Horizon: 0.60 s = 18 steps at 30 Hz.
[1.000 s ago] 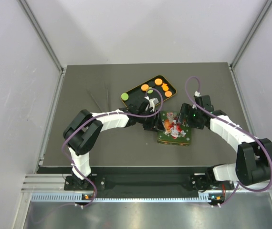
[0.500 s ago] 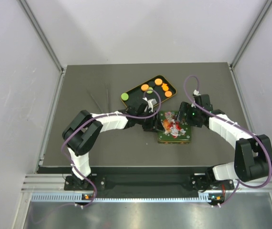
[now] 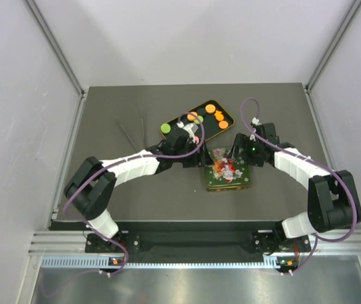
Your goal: Pack the cookies
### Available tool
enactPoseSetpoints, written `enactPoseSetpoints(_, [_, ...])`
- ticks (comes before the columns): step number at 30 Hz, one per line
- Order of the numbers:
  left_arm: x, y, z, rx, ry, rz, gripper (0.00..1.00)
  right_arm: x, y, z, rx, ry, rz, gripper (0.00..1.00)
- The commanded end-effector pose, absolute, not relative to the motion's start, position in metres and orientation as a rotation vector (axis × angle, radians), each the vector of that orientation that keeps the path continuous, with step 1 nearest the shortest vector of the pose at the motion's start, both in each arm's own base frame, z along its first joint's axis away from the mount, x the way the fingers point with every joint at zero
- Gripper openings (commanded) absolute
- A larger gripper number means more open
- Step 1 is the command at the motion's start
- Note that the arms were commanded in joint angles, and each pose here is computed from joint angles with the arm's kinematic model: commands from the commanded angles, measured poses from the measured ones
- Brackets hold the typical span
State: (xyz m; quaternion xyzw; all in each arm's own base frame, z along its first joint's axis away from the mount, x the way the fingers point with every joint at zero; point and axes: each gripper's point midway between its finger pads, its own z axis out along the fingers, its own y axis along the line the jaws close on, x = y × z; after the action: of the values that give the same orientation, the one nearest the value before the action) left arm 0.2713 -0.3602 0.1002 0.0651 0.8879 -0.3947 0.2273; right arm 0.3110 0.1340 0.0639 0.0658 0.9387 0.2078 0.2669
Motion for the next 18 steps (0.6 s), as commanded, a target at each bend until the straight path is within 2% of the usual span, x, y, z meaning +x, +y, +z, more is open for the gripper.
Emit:
enactPoseSetpoints(1, [0.307,-0.335,0.127,0.025,2.329,-0.987,0.73,0.315,0.136,0.061,0.108,2.547,0.534,0.92])
enactPoseSetpoints(10, [0.346,-0.337,0.102,-0.053,2.328,-1.03,0.73,0.323,0.145,0.062,0.066,2.547,0.585,0.93])
enactPoseSetpoints(18, [0.353,-0.341,0.059,-0.132,2.387,-1.044,0.69,0.321,0.148,0.062,0.049,2.542,0.606,0.93])
